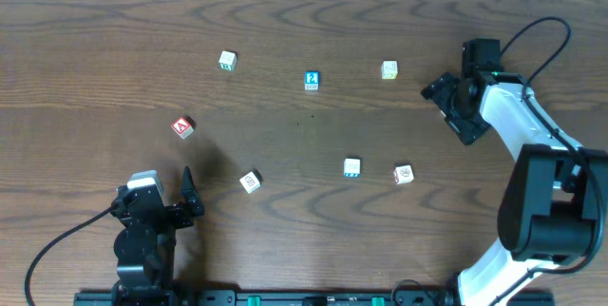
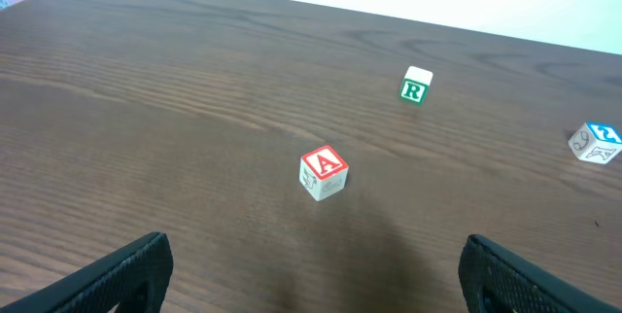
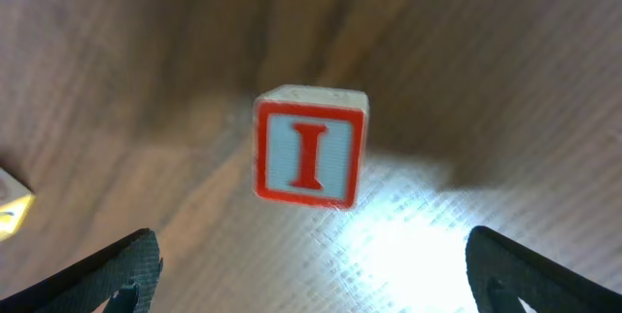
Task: Spell out Ai2
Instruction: 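Reach right gripper to the red '1' block and grasp it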
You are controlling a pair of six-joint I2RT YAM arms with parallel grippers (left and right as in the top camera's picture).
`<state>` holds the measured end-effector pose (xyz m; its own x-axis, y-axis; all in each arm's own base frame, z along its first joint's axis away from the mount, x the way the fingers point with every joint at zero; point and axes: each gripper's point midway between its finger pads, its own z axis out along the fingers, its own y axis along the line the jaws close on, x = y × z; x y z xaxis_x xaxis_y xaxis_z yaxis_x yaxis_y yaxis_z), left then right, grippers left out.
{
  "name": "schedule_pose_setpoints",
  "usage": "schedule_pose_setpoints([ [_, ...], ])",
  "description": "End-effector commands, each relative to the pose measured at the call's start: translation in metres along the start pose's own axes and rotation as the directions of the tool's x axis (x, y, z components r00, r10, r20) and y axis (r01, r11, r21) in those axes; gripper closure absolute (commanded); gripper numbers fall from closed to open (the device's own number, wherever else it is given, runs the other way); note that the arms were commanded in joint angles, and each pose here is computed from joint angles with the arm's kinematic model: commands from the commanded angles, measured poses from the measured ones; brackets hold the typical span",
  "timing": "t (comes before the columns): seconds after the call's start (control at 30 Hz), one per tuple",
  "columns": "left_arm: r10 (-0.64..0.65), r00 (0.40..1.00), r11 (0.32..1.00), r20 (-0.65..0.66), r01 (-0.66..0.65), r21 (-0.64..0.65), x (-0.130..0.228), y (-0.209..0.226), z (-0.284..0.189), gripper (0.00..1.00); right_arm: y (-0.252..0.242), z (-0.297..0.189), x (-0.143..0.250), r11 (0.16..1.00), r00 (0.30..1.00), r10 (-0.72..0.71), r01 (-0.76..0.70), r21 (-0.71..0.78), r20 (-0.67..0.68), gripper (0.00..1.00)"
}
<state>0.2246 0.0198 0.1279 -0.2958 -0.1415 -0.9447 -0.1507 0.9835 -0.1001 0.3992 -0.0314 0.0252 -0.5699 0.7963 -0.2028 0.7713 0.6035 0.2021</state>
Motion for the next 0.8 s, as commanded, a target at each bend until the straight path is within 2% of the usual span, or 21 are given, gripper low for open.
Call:
schedule_pose_setpoints([
  [0.0,0.003,1.000,1.000,-0.022,-0.004,-0.009,0.010,0.003,0.003,0.05,0.000,0.003,-0.016,1.000,0.999,-0.005,0.005,-0.004,0.038,0.03],
  [0.27,0.003,1.000,1.000,-0.022,-0.004,-0.009,0.010,0.002,0.003,0.05,-0.007,0.003,-0.031,1.000,0.996,-0.013,0.012,0.016,0.087,0.05],
  [0.33,0.003,1.000,1.000,-0.022,-0.004,-0.009,0.010,0.002,0.003,0.05,-0.009,0.003,-0.033,1.000,0.996,-0.004,0.003,0.015,0.089,0.08],
  [0.4,0.003,1.000,1.000,-0.022,-0.004,-0.009,0.010,0.003,0.003,0.05,-0.011,0.003,-0.035,1.000,0.996,0.002,-0.004,0.017,0.090,0.16],
  [0.7,0.003,1.000,1.000,-0.022,-0.004,-0.009,0.010,0.003,0.003,0.05,-0.011,0.027,-0.020,1.000,1.000,-0.013,0.013,0.010,0.004,0.23],
  [0.77,0.004,1.000,1.000,-0.022,-0.004,-0.009,0.010,0.002,0.003,0.04,-0.012,0.030,-0.018,1.000,1.000,-0.013,0.013,0.015,-0.002,0.33],
])
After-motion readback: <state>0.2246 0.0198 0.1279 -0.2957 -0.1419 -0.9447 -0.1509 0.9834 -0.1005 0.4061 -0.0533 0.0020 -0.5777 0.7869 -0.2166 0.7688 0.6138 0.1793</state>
